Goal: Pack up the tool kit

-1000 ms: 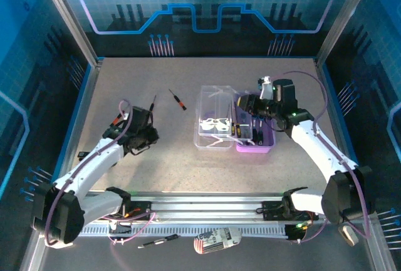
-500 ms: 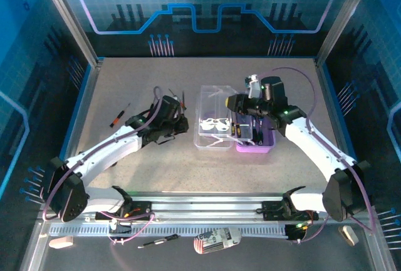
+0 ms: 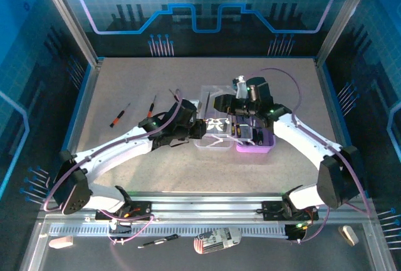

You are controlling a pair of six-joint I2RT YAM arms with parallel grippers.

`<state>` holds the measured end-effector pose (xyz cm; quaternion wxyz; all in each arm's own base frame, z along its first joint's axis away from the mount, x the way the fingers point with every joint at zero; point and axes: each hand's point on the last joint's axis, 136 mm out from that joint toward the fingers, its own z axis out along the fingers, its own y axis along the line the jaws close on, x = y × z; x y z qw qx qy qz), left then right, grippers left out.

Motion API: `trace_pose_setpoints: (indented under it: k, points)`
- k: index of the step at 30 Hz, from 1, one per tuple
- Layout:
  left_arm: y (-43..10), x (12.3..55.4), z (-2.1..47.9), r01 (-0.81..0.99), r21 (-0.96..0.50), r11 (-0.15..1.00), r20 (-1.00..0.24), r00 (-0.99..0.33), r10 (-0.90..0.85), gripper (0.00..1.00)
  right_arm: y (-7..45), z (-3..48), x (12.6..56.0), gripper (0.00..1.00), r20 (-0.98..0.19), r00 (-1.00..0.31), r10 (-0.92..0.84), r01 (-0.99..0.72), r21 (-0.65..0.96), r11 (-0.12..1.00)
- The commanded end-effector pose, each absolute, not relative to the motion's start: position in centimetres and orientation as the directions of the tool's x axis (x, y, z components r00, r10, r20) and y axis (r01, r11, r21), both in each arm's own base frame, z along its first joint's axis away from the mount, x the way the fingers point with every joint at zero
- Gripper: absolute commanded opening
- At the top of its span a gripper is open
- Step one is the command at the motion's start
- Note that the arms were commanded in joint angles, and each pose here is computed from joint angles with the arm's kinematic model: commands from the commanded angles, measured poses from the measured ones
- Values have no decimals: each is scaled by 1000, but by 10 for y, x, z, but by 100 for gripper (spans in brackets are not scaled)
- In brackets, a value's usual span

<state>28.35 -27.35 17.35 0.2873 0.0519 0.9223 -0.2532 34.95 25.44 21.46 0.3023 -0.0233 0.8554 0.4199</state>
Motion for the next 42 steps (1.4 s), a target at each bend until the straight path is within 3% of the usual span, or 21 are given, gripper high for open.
trace_pose_setpoints:
  k: [1,12,17,22,26,30,33,39,42]
  points:
    - [-287,289,190,295,-454,841,-595,-803,-40,12,272,228,357,48,-530,-813,243,-314,749,583]
    - [-295,290,191,314,-456,832,-598,-801,-25,12,289,209,366,36,-450,-854,259,-272,812,517]
    - [-295,292,190,315,-446,838,-603,-797,-21,12,284,207,366,19,-449,-847,284,-250,808,533]
    - [-297,294,192,326,-441,836,-613,-790,-15,19,283,212,364,11,-464,-842,275,-269,803,532]
    - [-299,297,198,343,-430,835,-627,-779,-4,32,280,217,362,9,-481,-832,276,-281,795,537]
    - [-294,299,208,349,-414,841,-654,-756,-8,56,272,223,362,10,-515,-811,277,-296,769,566]
    - [-278,302,214,323,-368,872,-683,-731,-17,80,263,229,363,10,-530,-802,277,-303,759,576]
    - [-233,308,221,232,-312,921,-719,-692,-69,99,217,239,373,9,-578,-767,279,-295,703,647]
    - [-206,309,213,141,-323,936,-704,-697,-138,99,181,235,379,10,-603,-743,289,-250,651,716]
